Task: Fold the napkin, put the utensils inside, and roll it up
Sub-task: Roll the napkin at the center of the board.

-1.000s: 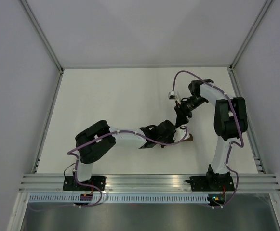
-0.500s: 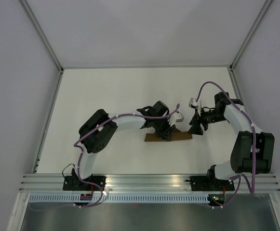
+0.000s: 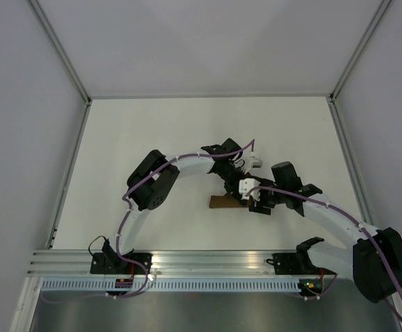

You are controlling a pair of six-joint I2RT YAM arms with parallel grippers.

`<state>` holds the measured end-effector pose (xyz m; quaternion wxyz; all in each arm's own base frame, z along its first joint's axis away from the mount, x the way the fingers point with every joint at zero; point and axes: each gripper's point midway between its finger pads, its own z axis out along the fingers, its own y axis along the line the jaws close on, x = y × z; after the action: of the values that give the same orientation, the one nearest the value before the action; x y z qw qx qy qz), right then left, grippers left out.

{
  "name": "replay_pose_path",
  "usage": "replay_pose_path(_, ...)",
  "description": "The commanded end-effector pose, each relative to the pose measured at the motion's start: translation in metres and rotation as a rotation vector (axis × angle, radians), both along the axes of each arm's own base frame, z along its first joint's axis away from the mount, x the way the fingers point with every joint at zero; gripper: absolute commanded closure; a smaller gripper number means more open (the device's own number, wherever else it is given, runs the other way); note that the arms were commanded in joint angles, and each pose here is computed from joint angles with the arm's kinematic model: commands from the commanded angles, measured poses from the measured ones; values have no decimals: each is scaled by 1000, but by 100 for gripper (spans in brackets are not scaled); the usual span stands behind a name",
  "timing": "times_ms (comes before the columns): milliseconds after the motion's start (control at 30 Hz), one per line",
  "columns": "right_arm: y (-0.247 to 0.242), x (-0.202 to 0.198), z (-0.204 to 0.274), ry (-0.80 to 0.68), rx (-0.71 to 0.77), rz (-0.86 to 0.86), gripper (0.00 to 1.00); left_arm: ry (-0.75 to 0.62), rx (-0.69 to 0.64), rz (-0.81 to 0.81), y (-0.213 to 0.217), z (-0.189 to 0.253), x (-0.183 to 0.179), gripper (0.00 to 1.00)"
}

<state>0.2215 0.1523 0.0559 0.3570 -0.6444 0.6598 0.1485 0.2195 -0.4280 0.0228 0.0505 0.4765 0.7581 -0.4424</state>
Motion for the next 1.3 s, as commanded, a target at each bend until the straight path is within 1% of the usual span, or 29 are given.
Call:
replay_pose_path(0, 6, 27, -2, -147, -58, -48, 25, 162, 148, 15, 18, -30, -25, 74)
replay_pose_path(200, 21, 11, -24, -94, -100, 14, 25, 189, 160, 29, 19, -31, -21, 73)
replay_pose_path(300, 25, 7, -30, -78, -118, 28, 29, 190, 159, 29, 19, -31, -21, 71)
replay_pose_path(333, 26, 7, -33, -66, -125, 31, 33, 190, 158, 30, 19, -30, -20, 71)
replay_pose_path(400, 25, 4, -38, -45, -139, 35, 38, 185, 161, 33, 19, -29, -20, 64)
replay_pose_path(433, 25, 4, -39, -41, -142, 34, 45, 168, 161, 38, 19, -27, -18, 61)
replay_pose_path(467, 24, 2, -41, -30, -148, 35, 49, 158, 161, 45, 19, -24, -16, 55)
replay_pose_path(533, 23, 1, -41, -19, -156, 45, 60, 129, 160, 62, 18, -21, -11, 51)
replay_pose_path(600, 23, -2, -42, -2, -166, 57, 63, 83, 125, 75, 13, -9, -3, 46)
replay_pose_path(633, 22, -3, -43, 5, -170, 60, 64, 82, 129, 104, 13, -5, 1, 43)
replay_pose_path(667, 21, -6, -44, 18, -176, 66, 65, 68, 105, 110, 12, 5, 4, 41)
replay_pose_path(733, 20, -9, -45, 42, -189, 79, 66, 37, 97, 150, 12, 12, 15, 39)
replay_pose_path(767, 21, -10, -45, 50, -189, 83, 66, 17, 81, 163, 11, 21, 21, 39)
replay_pose_path(800, 22, -11, -44, 61, -188, 91, 66, 2, 97, 196, 14, 21, 27, 39)
replay_pose_path(967, 23, -17, -44, 115, -202, 115, 66, -79, 44, 324, 28, 44, 60, 39)
replay_pose_path(1000, 24, -19, -43, 140, -201, 124, 66, -119, 29, 381, 34, 59, 72, 39)
replay_pose_path(1033, 24, -20, -43, 154, -202, 128, 66, -132, 37, 411, 41, 57, 74, 38)
replay_pose_path(1100, 26, -18, -43, 178, -202, 135, 66, -199, -5, 491, 47, 78, 91, 39)
replay_pose_path(1167, 25, -23, -47, 230, -213, 153, 66, -236, -21, 553, 58, 83, 101, 38)
replay_pose_path(1200, 26, -18, -44, 234, -209, 156, 67, -267, -9, 616, 65, 85, 110, 39)
replay_pose_path(1233, 25, -24, -45, 274, -206, 163, 67, -285, -13, 653, 76, 90, 109, 38)
replay_pose_path(1267, 24, -24, -48, 297, -213, 171, 66, -313, -46, 675, 76, 98, 113, 38)
